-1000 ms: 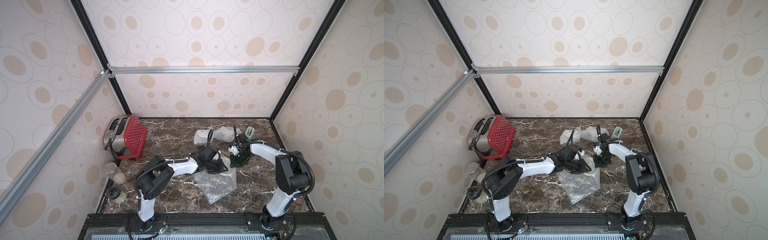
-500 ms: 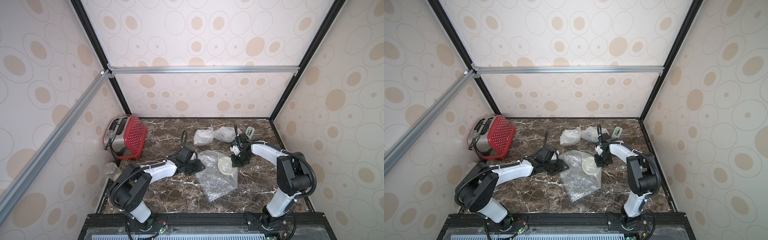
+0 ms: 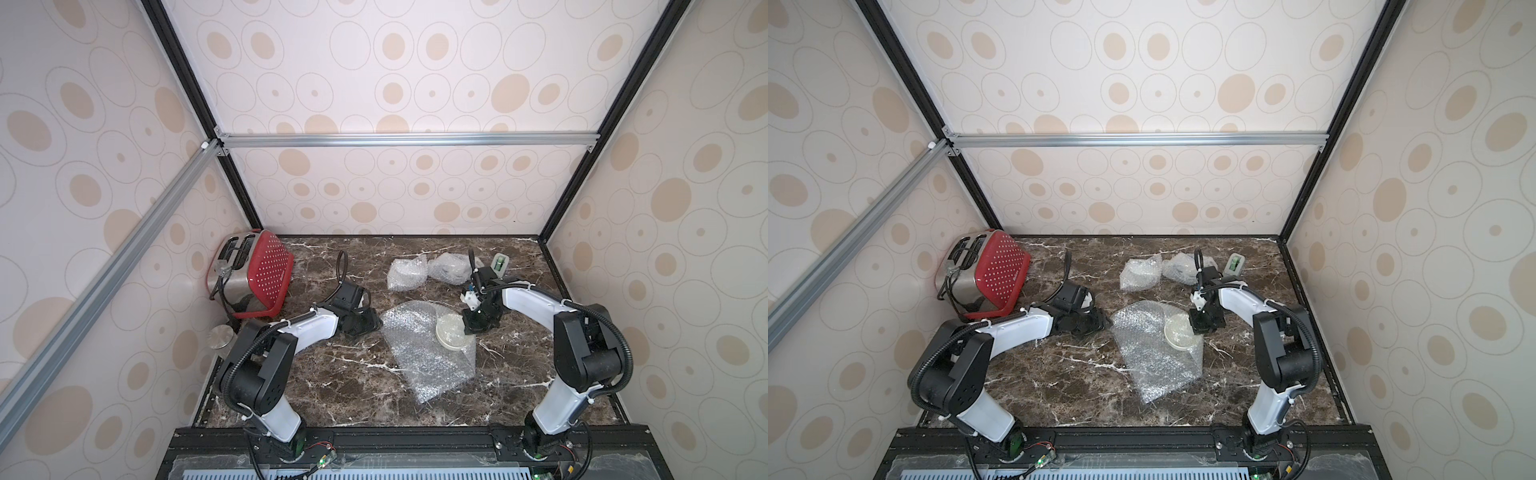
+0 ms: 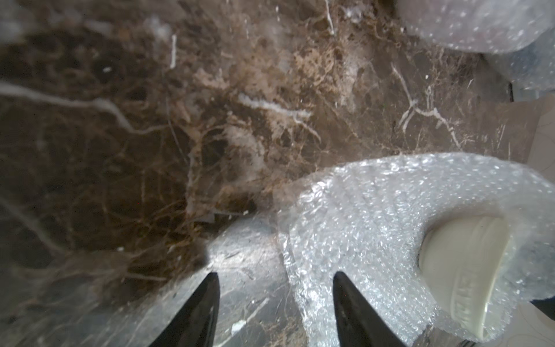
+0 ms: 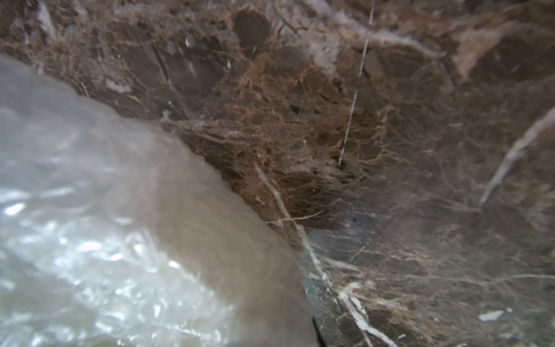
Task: Wrap bowls in bubble wrap
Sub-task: Wrap the bowl in bubble wrap.
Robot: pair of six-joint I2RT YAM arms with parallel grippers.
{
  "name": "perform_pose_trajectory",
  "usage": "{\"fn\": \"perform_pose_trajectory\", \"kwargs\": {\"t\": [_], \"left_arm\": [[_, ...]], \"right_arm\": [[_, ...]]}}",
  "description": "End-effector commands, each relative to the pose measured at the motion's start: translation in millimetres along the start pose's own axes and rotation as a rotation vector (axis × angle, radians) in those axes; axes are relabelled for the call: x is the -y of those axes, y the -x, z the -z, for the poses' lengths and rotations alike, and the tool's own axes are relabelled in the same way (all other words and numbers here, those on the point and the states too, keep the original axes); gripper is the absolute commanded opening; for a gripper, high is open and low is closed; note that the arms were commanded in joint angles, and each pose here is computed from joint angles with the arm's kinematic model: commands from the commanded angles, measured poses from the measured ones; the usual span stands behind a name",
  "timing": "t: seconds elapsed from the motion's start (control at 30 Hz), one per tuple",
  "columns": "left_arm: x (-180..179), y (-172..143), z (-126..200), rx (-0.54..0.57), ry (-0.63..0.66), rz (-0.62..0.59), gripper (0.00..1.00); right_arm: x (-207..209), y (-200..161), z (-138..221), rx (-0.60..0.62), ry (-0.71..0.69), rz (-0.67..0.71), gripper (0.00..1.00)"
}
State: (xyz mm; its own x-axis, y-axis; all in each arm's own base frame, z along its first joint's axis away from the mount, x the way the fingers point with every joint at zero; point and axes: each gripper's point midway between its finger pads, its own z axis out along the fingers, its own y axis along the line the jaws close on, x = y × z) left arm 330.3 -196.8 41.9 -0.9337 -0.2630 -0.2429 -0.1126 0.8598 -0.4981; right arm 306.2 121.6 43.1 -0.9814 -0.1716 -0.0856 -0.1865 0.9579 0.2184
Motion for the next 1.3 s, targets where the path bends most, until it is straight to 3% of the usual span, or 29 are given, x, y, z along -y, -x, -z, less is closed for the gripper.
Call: {"fn": "perform_pose_trajectory", "kwargs": {"t": [0.0, 0.23, 0.63, 0.83, 1.03, 1.27], "left_arm": [[0, 12, -7, 0.004, 0.023, -0.042, 0.59], [8, 16, -29, -0.048, -0.005, -0.055, 0.56], [26, 11, -43, -0.077, -0.146, -0.055, 0.21], [38, 16, -18, -0.036, -0.166, -0.08, 0.0], [70, 22, 22, 0.016, -0.221, -0.13, 0.0], [140, 13, 70, 0.062, -0.344, -0.228, 0.0]], "right_arm": [[-5, 2, 13, 0.022, 0.015, 0.008, 0.06], [-4, 1, 12, 0.021, 0.015, 0.008, 0.06], [-5, 4, 14, 0.025, 0.015, 0.01, 0.06], [-5, 5, 14, 0.023, 0.013, 0.01, 0.06], [2, 6, 16, 0.023, -0.031, 0.001, 0.06], [7, 6, 21, 0.023, -0.077, 0.008, 0.04]]}}
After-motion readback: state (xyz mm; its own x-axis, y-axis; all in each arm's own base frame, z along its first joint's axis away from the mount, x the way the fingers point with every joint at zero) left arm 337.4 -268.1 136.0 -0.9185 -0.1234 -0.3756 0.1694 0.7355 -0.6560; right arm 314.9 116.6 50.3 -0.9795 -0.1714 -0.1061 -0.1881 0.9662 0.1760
